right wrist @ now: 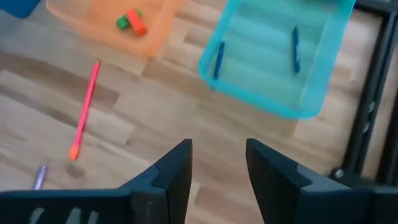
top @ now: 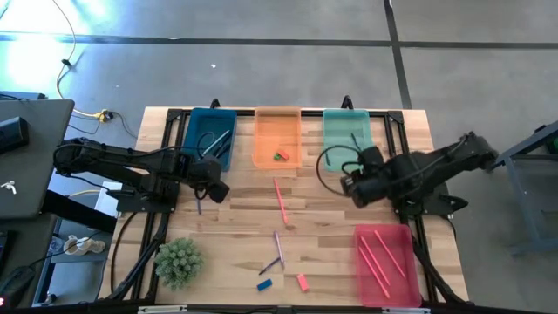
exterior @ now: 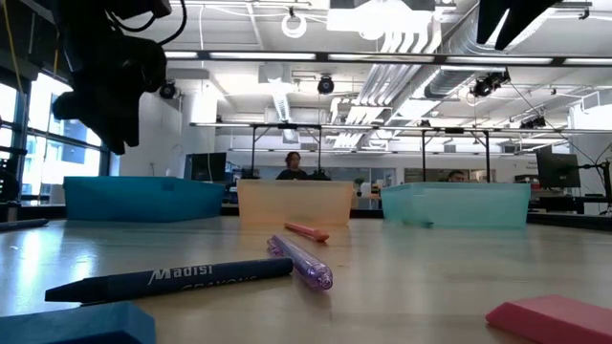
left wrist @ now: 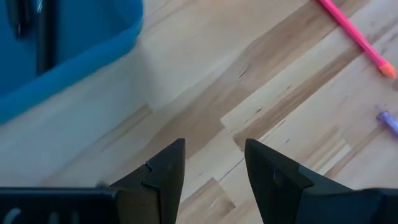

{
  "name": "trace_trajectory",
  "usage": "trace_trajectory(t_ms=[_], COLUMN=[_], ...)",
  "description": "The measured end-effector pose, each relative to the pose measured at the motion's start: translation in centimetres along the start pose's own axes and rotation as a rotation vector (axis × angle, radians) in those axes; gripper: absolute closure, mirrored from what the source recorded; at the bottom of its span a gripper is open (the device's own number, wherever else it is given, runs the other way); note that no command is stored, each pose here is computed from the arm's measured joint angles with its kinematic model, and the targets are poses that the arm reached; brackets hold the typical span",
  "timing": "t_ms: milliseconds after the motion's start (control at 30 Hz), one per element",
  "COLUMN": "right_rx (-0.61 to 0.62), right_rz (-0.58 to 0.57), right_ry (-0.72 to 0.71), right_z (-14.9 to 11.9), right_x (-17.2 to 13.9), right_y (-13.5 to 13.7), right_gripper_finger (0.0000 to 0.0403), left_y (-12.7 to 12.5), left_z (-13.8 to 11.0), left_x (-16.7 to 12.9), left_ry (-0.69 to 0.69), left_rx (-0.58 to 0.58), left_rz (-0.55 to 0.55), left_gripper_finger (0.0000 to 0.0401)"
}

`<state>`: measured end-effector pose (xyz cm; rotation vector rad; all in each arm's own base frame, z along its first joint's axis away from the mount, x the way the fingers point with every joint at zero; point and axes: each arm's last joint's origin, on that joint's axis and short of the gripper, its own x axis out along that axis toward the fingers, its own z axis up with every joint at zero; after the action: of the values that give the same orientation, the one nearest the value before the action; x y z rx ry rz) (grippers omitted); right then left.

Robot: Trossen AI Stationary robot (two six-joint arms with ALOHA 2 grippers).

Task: Sort crayons/erasers/pens/pencils in bins
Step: Put the blue crayon into the green bin

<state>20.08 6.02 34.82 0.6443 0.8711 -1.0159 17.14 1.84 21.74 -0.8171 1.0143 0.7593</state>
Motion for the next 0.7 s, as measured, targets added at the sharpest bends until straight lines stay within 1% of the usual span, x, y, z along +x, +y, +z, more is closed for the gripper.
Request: trace_trajectory(t_ms=[133,233,433,500,700], right_rx=[-0.057,-0.103,-0.191,-0.210,-0.229], right_rz=[-0.002,-0.012,-0.027,-0.030,-0.037], right_ry=[-0.024,-0.034,-0.048,-0.055,-0.072], right_z=[1.8,3.1,5.1,5.6,6.4], right_x=[-0.1,-0.1,-0.2,-0.3,-0.6], right_y=[-1.4,-2.5,-4.8,-5.5,-7.0], right_gripper_finger=[0.0262,0.0262,0.0262,0.0262,0.0262], left_y=[0.0,-0.1,0.1,0.1,-0.1], left_z=[-0.3,-1.1,-2.6,-3.0,-3.5], left_x=[0.0,0.3,1.4,1.9,3.2], left_ry=[0.027,0.039,0.041,0.042,0.068], left_rx=[-0.103,-0.213,-0.383,-0.406,-0.391], left_rz=[0.006,0.008,0.070,0.096,0.182], left_gripper_finger=[0.0247,0.0247,0.0247,0.0247,0.0247])
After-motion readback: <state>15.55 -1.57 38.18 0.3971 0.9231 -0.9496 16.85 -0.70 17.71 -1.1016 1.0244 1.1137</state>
